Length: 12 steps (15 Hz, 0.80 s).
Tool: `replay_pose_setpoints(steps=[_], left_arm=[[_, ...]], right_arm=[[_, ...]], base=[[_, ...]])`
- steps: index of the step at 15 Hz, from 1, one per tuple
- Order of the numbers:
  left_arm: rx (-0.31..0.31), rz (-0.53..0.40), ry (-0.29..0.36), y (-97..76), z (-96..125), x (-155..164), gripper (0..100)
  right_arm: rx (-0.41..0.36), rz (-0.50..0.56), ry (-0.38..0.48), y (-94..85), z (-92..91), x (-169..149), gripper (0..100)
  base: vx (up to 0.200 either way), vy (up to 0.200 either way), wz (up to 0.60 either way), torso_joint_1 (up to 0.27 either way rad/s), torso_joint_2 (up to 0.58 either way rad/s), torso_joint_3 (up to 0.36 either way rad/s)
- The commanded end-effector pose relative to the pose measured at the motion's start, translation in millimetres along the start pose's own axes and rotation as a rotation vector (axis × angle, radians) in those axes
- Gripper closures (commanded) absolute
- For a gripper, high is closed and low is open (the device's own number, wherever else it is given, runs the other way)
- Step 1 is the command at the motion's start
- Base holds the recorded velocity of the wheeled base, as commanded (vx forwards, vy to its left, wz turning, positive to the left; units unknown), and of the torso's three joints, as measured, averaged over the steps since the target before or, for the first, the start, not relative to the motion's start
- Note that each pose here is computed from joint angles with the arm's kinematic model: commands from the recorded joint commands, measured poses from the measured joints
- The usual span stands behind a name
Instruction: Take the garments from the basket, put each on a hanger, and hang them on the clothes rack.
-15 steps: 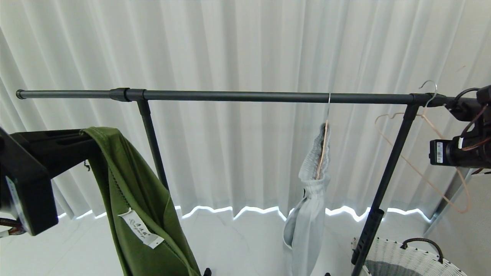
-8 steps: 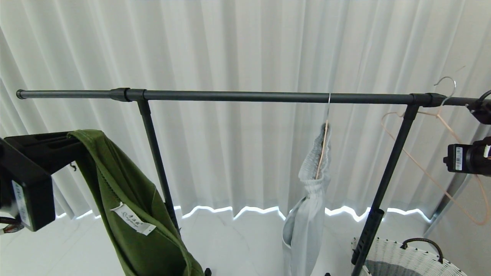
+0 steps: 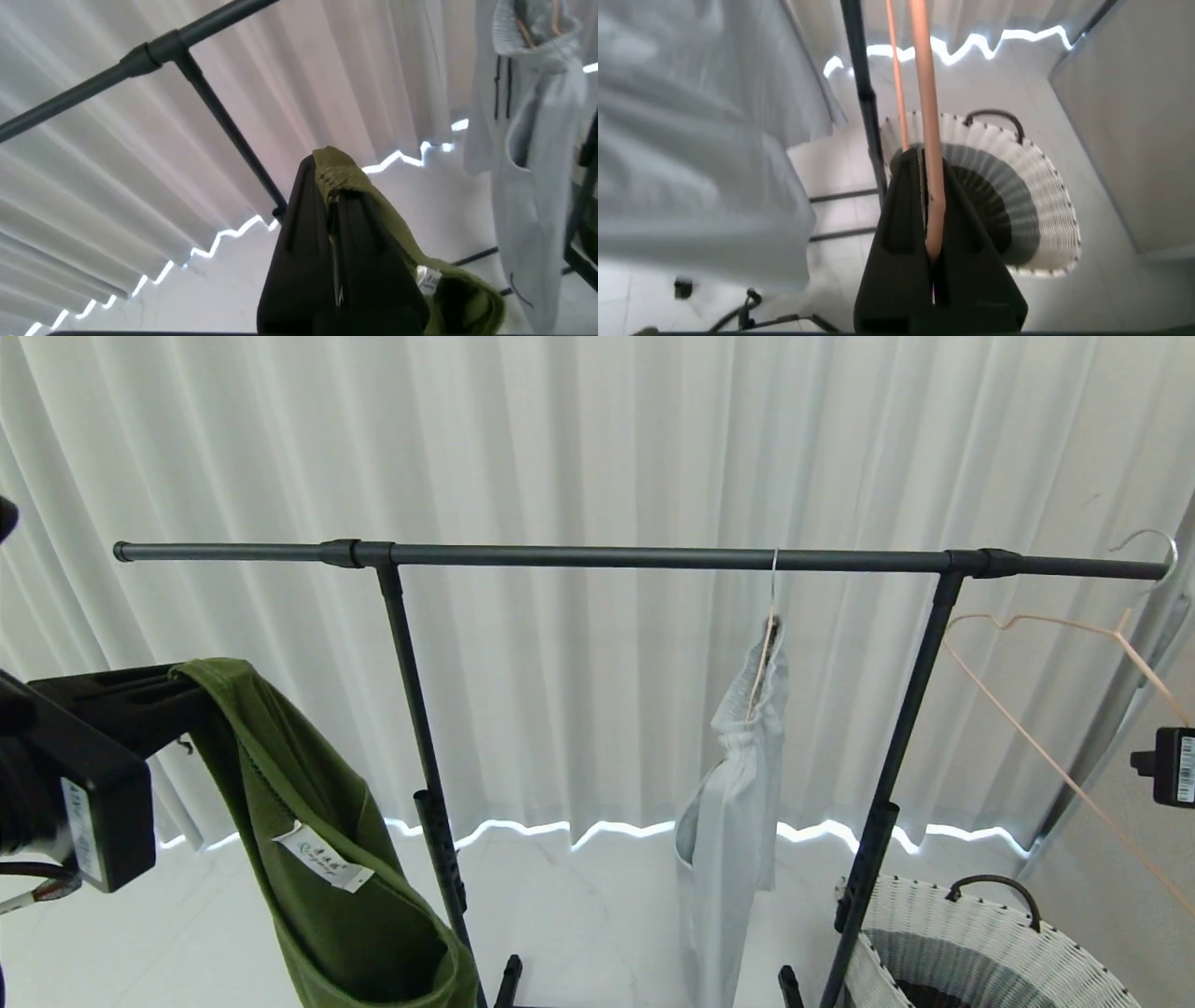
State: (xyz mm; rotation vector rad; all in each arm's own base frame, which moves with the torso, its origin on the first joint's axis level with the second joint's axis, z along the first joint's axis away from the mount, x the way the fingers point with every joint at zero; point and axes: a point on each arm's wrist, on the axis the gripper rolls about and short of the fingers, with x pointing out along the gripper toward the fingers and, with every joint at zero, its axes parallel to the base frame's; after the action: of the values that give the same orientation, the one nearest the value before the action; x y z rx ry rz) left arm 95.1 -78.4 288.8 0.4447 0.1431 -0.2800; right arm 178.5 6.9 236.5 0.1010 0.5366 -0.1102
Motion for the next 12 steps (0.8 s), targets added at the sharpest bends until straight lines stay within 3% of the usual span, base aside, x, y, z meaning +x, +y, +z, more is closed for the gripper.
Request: replay_pose_setpoints(steps=[1,3,8,12], left_arm=[[0.006,-0.001,0.010,-1.2,-2.4,1.3,100],[0.010,-0.001,0.011,-1.4,-2.8,1.4,100],[0.017,-0.003,0.018,-2.7,-5.0,2.3,100],[0.020,0.038,0.051,-1.0,-7.1,7.8,100]], right_arm=[[-0.004,0.022,-0.028,0.2,-6.3,-14.4,100],[-0.015,0.048,-0.028,2.6,-13.0,-19.9,100],[-0.101,0.220,-0.051,25.1,-22.2,-39.1,100],[-0.196,0.512,-0.081,59.6,-27.2,-55.2,100]], base=[[-0.200,0.000,0.00,0.002,0.00,0.002],[-0.200,0.000,0.00,0.005,0.00,0.007],[0.000,0.000,0.00,0.000,0.00,0.000],[0.000,0.000,0.00,0.000,0.00,0.000]])
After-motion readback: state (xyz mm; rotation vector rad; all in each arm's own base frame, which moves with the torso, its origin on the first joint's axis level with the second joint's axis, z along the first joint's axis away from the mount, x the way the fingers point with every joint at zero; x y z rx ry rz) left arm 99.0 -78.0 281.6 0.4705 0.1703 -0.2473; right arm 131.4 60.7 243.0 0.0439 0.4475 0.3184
